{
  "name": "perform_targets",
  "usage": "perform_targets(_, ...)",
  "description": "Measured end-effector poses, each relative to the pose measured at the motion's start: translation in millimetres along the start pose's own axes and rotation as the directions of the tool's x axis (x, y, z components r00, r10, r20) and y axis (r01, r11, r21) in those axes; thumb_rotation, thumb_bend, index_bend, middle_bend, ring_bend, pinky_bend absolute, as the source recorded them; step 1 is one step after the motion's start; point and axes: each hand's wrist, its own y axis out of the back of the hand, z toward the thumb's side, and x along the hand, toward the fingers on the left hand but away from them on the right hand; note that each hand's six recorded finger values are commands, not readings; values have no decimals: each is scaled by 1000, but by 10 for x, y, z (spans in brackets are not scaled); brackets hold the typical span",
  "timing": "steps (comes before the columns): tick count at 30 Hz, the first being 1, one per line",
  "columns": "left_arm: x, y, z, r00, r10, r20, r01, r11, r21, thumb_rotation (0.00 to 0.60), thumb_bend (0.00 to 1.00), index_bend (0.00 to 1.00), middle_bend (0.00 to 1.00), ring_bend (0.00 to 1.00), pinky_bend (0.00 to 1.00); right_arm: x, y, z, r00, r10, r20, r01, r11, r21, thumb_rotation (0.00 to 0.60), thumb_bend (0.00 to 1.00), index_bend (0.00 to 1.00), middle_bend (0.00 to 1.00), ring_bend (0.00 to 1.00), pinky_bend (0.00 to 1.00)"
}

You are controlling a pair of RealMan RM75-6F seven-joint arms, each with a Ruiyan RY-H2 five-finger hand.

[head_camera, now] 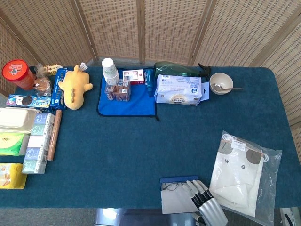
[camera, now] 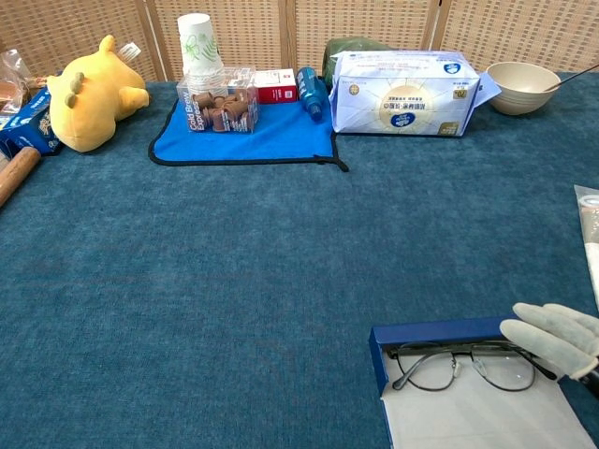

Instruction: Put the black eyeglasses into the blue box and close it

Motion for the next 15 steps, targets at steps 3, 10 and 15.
perform_targets(3,-3,-5,-11,1000,-1,-3,1,1000,-1,531,319,37,1,0,0,-18,41,43,1000,-4,-5,4,1000,-9,577,99,0,64,31,151)
perform_targets(10,-6,-31,-45,1000,-5,-10,5,1000,-3,534,318,37,1,0,0,-108,133,139,1000,-2,-13,1,999,-42,600,94,112,125,75,153)
perform_targets(15,-12,-55,-98,1000,-10,-23,10,1000,0,532,318,37,1,0,0,-232,181,199,999,15,-28,-16,999,-50,600,108,247,189,115,173)
